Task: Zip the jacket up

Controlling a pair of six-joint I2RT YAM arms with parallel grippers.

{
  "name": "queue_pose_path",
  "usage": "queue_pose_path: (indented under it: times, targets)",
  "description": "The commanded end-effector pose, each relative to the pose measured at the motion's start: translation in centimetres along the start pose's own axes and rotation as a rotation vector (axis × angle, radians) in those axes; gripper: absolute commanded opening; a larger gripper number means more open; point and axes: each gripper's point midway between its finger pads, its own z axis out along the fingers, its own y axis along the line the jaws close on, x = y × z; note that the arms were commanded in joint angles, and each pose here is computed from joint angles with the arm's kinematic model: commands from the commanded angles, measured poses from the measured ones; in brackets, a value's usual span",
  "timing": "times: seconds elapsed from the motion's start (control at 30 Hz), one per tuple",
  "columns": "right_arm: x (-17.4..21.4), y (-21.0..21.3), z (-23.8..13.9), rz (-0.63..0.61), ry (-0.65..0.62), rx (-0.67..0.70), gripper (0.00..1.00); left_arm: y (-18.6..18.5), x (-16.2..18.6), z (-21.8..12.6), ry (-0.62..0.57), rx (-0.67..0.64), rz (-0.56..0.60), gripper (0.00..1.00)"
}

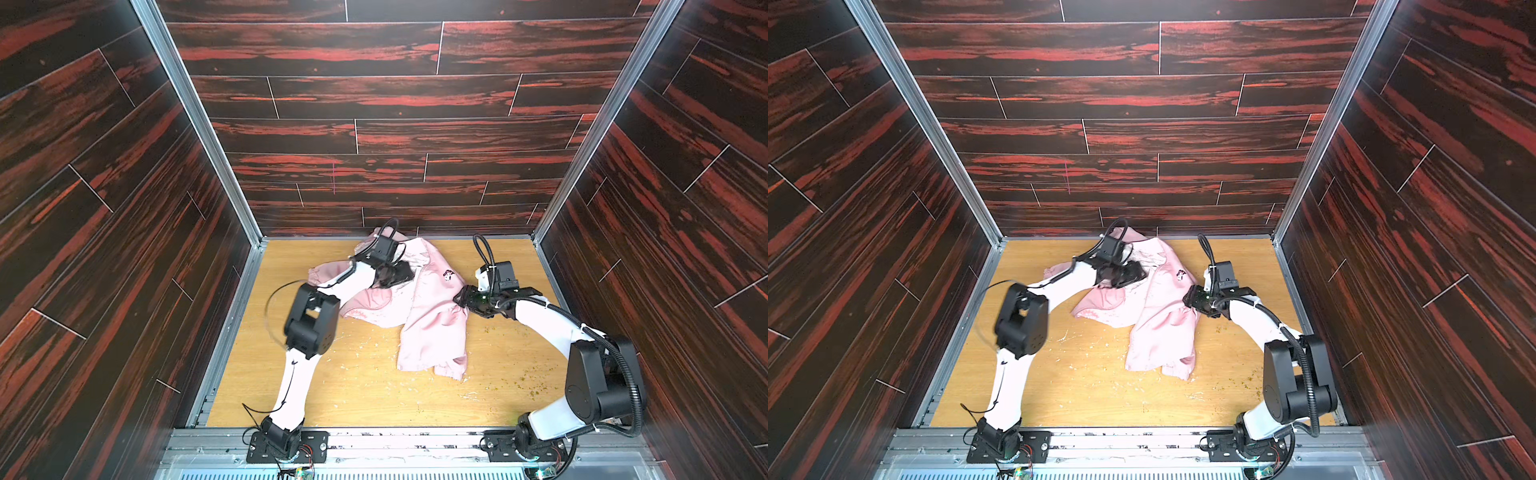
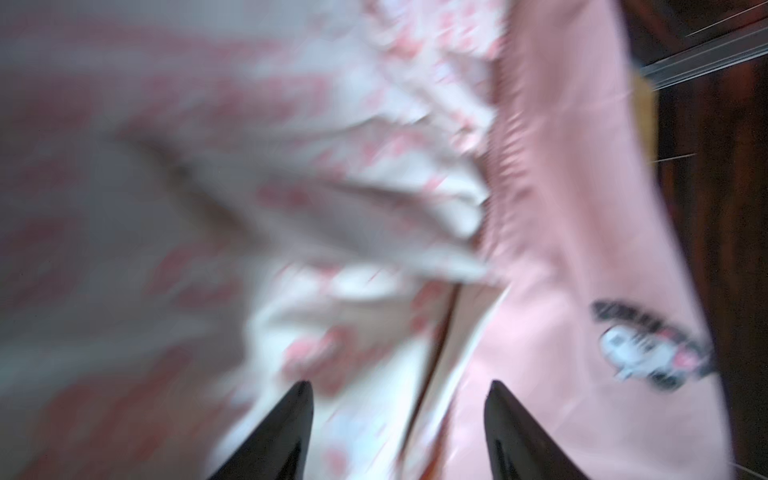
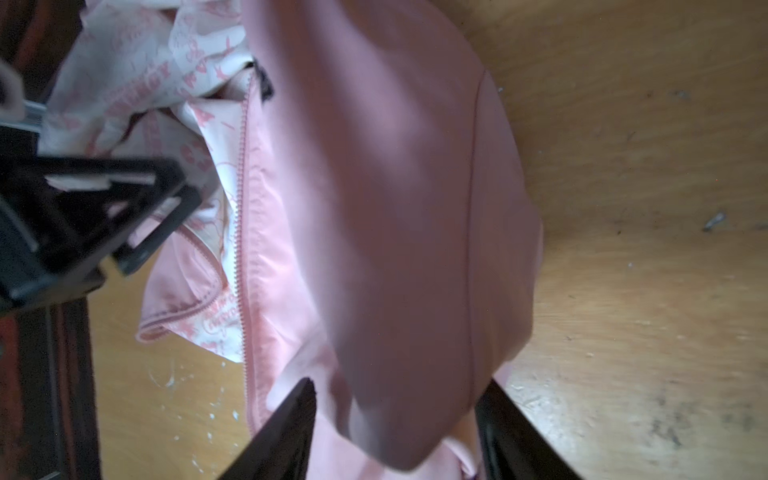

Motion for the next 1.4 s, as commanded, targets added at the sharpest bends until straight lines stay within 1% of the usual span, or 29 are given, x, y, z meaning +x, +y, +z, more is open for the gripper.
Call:
queue_pose_path:
  times: [0.0, 0.07, 0.1, 0.17, 0.23, 0.27, 0.37, 0.4, 0.43, 0.5, 0.57, 0.67, 0.8, 0.87, 0.97, 1.03, 1.13, 1.23, 1.37]
  targets:
    - [-1.9, 1.1, -3.1, -0.038, -0.077, 0.009, 0.67, 1.5, -1.0, -9.0, -0.151, -0.148, 0.103, 0.70]
    - [-2.3, 1.4, -4.1, -0.044, -0.098, 0.007, 0.68, 3.9, 0.1, -11.1, -0.187, -0.247, 0.127, 0.70]
    - [-2.4, 1.9, -4.5, -0.050, -0.106, -0.006, 0.68, 4.7, 0.2, -12.7, -0.229, -0.286, 0.146, 0.72]
    - [-2.2, 3.0, -5.2, -0.067, -0.110, -0.045, 0.68, 7.0, 1.0, -13.8, -0.228, -0.395, 0.202, 0.72]
    - [-1.6, 4.4, -5.5, -0.093, -0.101, -0.081, 0.68, 9.1, 1.8, -13.9, -0.187, -0.500, 0.255, 0.72]
    - [-1.1, 5.2, -5.6, -0.110, -0.092, -0.096, 0.68, 10.0, 2.5, -13.6, -0.144, -0.539, 0.275, 0.72]
    - [0.7, 7.4, -5.2, -0.159, -0.053, -0.128, 0.68, 10.3, 3.1, -12.3, -0.066, -0.551, 0.328, 0.72]
    - [1.5, 8.1, -4.9, -0.174, -0.035, -0.137, 0.68, 10.6, 3.1, -11.3, -0.046, -0.558, 0.331, 0.73]
    - [2.0, 8.6, -4.7, -0.185, -0.024, -0.143, 0.67, 10.4, 2.9, -10.8, -0.044, -0.548, 0.331, 0.73]
    - [3.2, 9.5, -4.3, -0.203, 0.000, -0.147, 0.67, 9.0, 2.6, -9.4, -0.029, -0.476, 0.326, 0.74]
    - [4.1, 10.2, -4.0, -0.219, 0.012, -0.146, 0.67, 8.1, 2.0, -8.3, -0.028, -0.440, 0.296, 0.75]
    - [5.4, 11.0, -3.7, -0.235, 0.028, -0.153, 0.67, 7.5, 1.2, -6.6, -0.022, -0.412, 0.252, 0.75]
    - [7.1, 11.8, -3.0, -0.248, 0.053, -0.168, 0.65, 7.1, -0.5, -5.0, -0.046, -0.399, 0.197, 0.75]
    - [7.6, 11.9, -2.6, -0.249, 0.063, -0.164, 0.63, 7.6, -2.0, -5.5, -0.094, -0.438, 0.171, 0.73]
    - [7.6, 12.2, -2.8, -0.257, 0.059, -0.164, 0.63, 9.0, -4.7, -8.5, -0.210, -0.475, 0.084, 0.74]
    - [7.5, 12.2, -3.1, -0.263, 0.049, -0.161, 0.63, 10.3, -6.5, -10.6, -0.287, -0.453, 0.013, 0.75]
    - [7.3, 12.4, -3.3, -0.271, 0.041, -0.163, 0.63, 12.2, -8.1, -12.4, -0.343, -0.372, -0.064, 0.76]
    - [7.1, 12.5, -3.2, -0.277, 0.047, -0.161, 0.64, 13.3, -8.9, -12.7, -0.351, -0.292, -0.087, 0.76]
    - [7.0, 12.9, -3.1, -0.280, 0.053, -0.170, 0.64, 13.4, -9.2, -11.0, -0.306, -0.187, -0.066, 0.75]
